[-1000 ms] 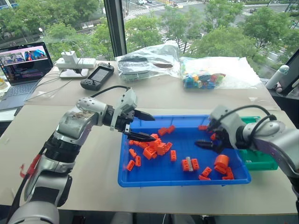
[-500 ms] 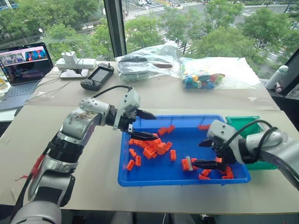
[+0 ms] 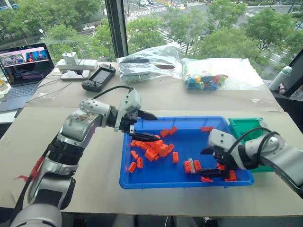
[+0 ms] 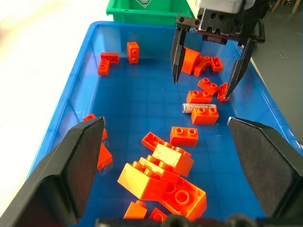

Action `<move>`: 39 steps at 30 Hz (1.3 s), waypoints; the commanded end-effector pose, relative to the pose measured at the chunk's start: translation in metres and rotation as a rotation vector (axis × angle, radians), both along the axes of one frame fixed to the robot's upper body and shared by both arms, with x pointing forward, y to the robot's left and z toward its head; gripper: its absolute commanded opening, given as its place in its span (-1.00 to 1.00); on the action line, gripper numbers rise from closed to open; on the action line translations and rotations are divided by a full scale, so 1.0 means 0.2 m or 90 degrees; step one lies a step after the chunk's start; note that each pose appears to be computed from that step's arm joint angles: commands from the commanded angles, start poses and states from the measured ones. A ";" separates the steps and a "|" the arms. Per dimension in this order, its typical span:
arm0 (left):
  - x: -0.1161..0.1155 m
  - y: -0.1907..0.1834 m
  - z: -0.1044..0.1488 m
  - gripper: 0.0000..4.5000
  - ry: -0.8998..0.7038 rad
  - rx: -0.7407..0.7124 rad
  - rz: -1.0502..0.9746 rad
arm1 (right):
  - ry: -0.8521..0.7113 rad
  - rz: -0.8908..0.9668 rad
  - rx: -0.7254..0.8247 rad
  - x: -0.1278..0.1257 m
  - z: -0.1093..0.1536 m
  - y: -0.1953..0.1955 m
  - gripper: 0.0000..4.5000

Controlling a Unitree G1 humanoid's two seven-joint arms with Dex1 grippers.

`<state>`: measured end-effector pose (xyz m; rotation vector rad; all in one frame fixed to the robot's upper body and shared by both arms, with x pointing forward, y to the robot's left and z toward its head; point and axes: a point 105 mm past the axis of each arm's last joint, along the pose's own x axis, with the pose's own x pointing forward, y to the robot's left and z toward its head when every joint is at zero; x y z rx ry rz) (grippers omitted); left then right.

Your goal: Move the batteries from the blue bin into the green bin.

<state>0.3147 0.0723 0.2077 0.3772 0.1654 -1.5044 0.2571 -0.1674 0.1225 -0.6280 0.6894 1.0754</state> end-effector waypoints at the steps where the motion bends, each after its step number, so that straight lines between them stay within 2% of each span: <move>1: -0.02 0.00 0.05 1.00 -0.022 -0.005 -0.006 | -0.016 0.022 0.002 0.01 0.01 0.02 0.98; 9: -0.02 0.00 0.05 1.00 -0.023 -0.003 -0.005 | -0.006 0.020 0.014 0.00 -0.02 0.05 0.98; 10: -0.02 0.00 0.05 1.00 -0.023 -0.003 -0.005 | -0.005 0.021 0.014 0.00 -0.02 0.05 0.87; 11: -0.02 0.00 0.05 1.00 -0.023 -0.003 -0.005 | -0.004 0.020 0.015 0.00 -0.02 0.05 0.87; 19: -0.01 0.00 0.06 1.00 -0.027 -0.004 -0.003 | -0.007 0.014 0.020 0.01 0.02 0.04 -0.30; 20: -0.01 -0.01 0.06 1.00 -0.026 -0.004 -0.003 | -0.010 0.007 0.038 0.02 0.05 0.04 -0.32; 24: -0.01 -0.01 0.06 1.00 -0.027 -0.005 -0.001 | -0.035 -0.016 0.071 0.06 0.14 0.02 -0.32; 27: -0.01 0.00 0.06 1.00 -0.026 -0.005 0.000 | -0.092 -0.046 0.073 0.14 0.21 -0.02 -0.32; 32: -0.01 0.00 0.06 1.00 -0.028 -0.005 0.002 | -0.232 -0.154 -0.001 0.37 0.23 -0.17 -0.32; 35: 0.00 0.01 0.05 1.00 -0.027 -0.004 0.005 | -0.281 -0.188 -0.037 0.44 0.23 -0.23 -0.32; 36: 0.00 0.01 0.04 1.00 -0.027 -0.003 0.006 | -0.290 -0.192 -0.029 0.45 0.25 -0.23 0.03; 39: 0.00 0.01 0.04 1.00 -0.027 -0.002 0.005 | -0.296 -0.186 -0.009 0.45 0.28 -0.22 0.38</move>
